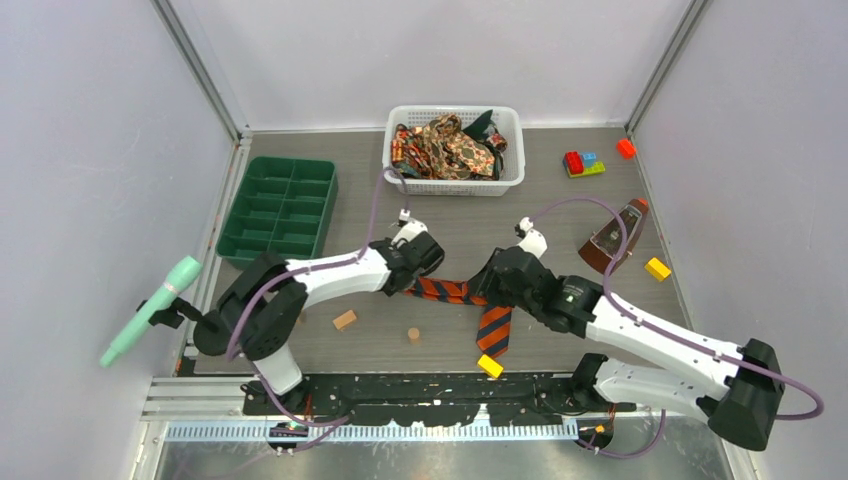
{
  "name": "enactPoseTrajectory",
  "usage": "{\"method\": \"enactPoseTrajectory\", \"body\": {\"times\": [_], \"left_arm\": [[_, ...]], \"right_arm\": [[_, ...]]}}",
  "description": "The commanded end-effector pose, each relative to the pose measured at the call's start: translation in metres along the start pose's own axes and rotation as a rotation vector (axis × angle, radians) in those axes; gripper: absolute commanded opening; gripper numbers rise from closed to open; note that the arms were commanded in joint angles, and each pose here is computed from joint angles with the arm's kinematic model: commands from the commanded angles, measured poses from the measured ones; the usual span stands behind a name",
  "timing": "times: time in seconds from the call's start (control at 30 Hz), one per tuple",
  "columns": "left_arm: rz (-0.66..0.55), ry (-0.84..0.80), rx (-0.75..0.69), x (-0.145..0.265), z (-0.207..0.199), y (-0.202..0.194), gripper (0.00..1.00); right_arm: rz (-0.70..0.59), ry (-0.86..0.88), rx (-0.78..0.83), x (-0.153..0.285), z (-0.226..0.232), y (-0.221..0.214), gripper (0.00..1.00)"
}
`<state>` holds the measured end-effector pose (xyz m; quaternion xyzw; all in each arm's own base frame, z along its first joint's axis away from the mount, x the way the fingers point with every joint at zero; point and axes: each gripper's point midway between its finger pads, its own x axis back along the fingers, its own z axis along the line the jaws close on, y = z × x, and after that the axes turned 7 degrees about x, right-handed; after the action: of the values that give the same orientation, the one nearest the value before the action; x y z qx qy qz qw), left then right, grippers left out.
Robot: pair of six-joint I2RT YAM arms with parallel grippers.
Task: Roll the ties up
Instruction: Roll the tie at the center of the board.
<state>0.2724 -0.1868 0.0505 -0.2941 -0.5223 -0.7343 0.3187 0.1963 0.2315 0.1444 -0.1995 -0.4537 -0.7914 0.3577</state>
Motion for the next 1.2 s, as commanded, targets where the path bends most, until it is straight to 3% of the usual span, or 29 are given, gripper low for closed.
{"method": "enactPoseTrajectory", "body": {"times": [0.0, 0.3, 0.8, 1.17], "left_arm": [[-0.034, 0.192, -0.146, 0.005, 0.013, 0.002, 0.02], [-0.079, 0.347, -0.319, 0.008, -0.008, 0.000, 0.05], [-0.098, 0.305, -0.378, 0.024, -0.043, 0.005, 0.48], [-0.079, 0.261, -0.385, 0.025, -0.060, 0.002, 0.51]], "right_arm": [[-0.077, -0.037, -0.033, 0.014, -0.014, 0.013, 0.33], [-0.165, -0.039, -0.066, 0.042, -0.026, 0.032, 0.39], [-0.158, -0.042, -0.082, 0.046, -0.030, 0.030, 0.46], [-0.158, -0.042, -0.079, 0.052, -0.029, 0.032, 0.50]]}}
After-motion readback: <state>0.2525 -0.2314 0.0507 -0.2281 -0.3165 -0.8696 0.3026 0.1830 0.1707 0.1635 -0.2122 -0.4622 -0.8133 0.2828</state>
